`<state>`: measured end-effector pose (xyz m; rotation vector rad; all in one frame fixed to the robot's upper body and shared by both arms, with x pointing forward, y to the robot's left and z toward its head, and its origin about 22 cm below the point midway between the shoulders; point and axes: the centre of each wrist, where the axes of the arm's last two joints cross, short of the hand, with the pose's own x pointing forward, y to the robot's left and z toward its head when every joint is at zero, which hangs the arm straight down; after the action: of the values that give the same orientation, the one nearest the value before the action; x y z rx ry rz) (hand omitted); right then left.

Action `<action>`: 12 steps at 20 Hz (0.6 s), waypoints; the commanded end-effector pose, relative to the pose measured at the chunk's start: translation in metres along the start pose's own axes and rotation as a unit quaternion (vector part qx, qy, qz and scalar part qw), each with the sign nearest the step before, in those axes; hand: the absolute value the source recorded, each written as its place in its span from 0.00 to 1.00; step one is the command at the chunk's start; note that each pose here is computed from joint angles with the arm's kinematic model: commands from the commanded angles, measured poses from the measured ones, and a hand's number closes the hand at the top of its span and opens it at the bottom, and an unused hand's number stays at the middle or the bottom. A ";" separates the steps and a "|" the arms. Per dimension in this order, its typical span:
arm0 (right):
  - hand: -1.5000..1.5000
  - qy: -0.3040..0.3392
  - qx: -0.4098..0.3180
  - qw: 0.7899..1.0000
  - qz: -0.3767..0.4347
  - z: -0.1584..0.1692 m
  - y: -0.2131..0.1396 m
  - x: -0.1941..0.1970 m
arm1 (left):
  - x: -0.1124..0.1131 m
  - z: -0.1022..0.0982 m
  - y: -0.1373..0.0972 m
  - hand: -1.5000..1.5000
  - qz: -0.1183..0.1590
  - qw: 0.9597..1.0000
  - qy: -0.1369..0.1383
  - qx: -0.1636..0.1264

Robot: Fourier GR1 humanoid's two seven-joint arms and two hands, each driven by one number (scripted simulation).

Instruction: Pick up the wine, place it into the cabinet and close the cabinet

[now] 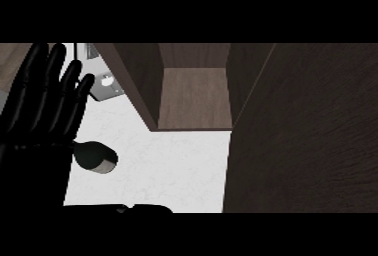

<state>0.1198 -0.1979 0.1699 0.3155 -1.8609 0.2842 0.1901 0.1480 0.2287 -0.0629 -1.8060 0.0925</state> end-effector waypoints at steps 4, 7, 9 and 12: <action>0.00 -0.042 0.009 0.999 0.007 0.027 0.001 0.046 | 0.000 -0.004 0.017 0.00 -0.011 0.999 0.012 0.031; 0.00 -0.036 0.007 0.999 0.001 0.029 0.003 0.052 | 0.012 0.006 0.029 0.00 -0.024 0.999 0.012 0.039; 0.00 -0.044 0.004 0.999 0.002 0.030 0.003 0.057 | 0.006 -0.003 0.035 0.00 -0.036 0.998 0.010 0.055; 0.00 -0.034 0.001 0.999 0.008 0.021 0.000 0.048 | 0.018 0.010 0.056 0.00 -0.052 0.997 -0.007 0.060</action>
<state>0.1238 -0.1947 0.1769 0.3054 -1.8587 0.2889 0.1854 0.1858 0.2320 0.0641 -1.7977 0.1413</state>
